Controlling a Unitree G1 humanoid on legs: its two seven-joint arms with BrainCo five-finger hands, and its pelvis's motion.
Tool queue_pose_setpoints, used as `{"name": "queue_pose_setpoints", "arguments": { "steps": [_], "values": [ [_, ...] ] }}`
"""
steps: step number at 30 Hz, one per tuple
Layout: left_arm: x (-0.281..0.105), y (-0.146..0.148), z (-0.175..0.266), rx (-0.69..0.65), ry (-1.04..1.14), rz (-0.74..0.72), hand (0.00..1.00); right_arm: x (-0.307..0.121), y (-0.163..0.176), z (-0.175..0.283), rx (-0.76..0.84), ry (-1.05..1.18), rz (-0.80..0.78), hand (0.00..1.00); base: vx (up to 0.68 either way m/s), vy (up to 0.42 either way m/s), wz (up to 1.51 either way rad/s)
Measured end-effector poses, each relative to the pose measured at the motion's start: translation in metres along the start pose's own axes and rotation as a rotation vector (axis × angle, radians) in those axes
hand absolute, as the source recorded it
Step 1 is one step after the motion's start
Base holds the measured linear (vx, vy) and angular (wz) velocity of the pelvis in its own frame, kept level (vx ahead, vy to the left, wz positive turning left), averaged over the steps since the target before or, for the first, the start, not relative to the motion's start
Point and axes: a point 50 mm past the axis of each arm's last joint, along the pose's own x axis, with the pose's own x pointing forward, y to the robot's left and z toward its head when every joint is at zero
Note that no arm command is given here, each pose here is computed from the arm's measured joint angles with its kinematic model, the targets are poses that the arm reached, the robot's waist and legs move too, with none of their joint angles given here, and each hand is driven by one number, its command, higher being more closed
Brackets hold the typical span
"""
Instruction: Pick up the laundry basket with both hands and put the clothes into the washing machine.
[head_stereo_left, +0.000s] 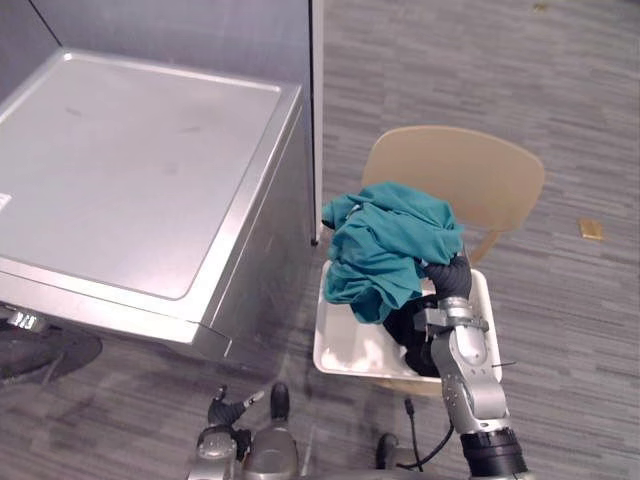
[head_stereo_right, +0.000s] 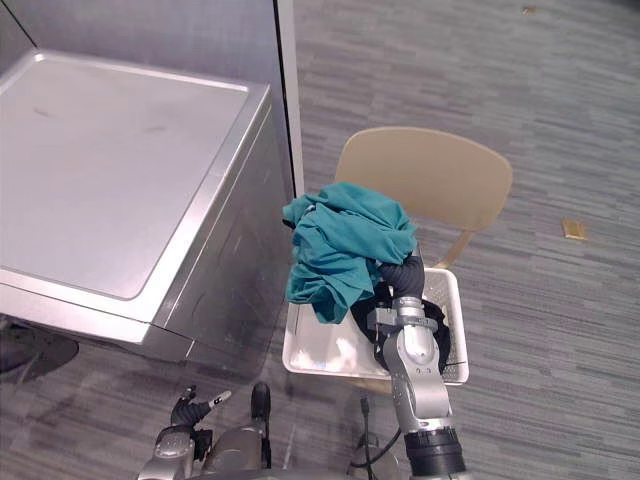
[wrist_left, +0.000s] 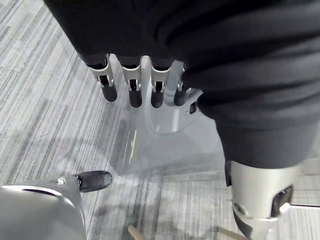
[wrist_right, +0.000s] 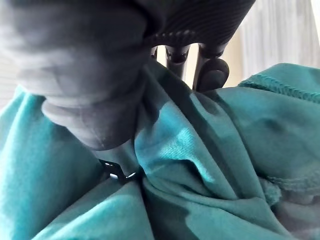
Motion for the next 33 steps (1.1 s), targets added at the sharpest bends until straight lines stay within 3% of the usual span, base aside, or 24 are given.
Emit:
{"name": "queue_pose_setpoints", "arguments": {
  "steps": [4,9,14,17,21,25,28,33],
  "values": [
    [0.0,0.002,0.0,-0.005,-0.008,-0.003,0.0,-0.004,0.002,-0.002,-0.009,0.002,0.037,1.0,-0.17,0.019,-0.02],
    [0.0,0.004,0.049,-0.082,-0.206,-0.001,0.0,-0.006,0.005,0.011,-0.124,-0.061,0.061,1.0,-0.15,-0.131,1.24],
    [-0.032,-0.018,0.051,-0.204,-0.299,-0.064,0.0,0.005,0.023,0.033,-0.209,-0.183,0.137,1.0,-0.3,-0.247,0.49],
    [-0.04,-0.037,0.076,-0.192,-0.392,-0.158,0.0,0.011,-0.006,0.025,-0.329,-0.128,0.066,1.0,-0.35,-0.189,1.31],
    [-0.051,-0.033,0.107,-0.176,-0.555,-0.201,0.0,0.013,-0.02,0.022,-0.393,-0.094,0.032,1.0,-0.29,-0.09,0.93],
    [-0.068,-0.028,0.148,-0.179,-0.772,-0.231,0.0,0.012,-0.015,0.02,-0.408,-0.086,0.076,1.0,-0.2,0.08,0.47],
    [-0.086,-0.042,0.172,-0.148,-0.901,-0.319,0.0,0.011,-0.014,0.017,-0.415,-0.073,0.109,1.0,-0.07,0.141,0.47],
    [-0.099,-0.052,0.198,-0.072,-1.03,-0.374,0.0,0.008,0.013,0.003,-0.358,-0.037,0.223,1.0,-0.03,0.122,0.17]
  ]
}}
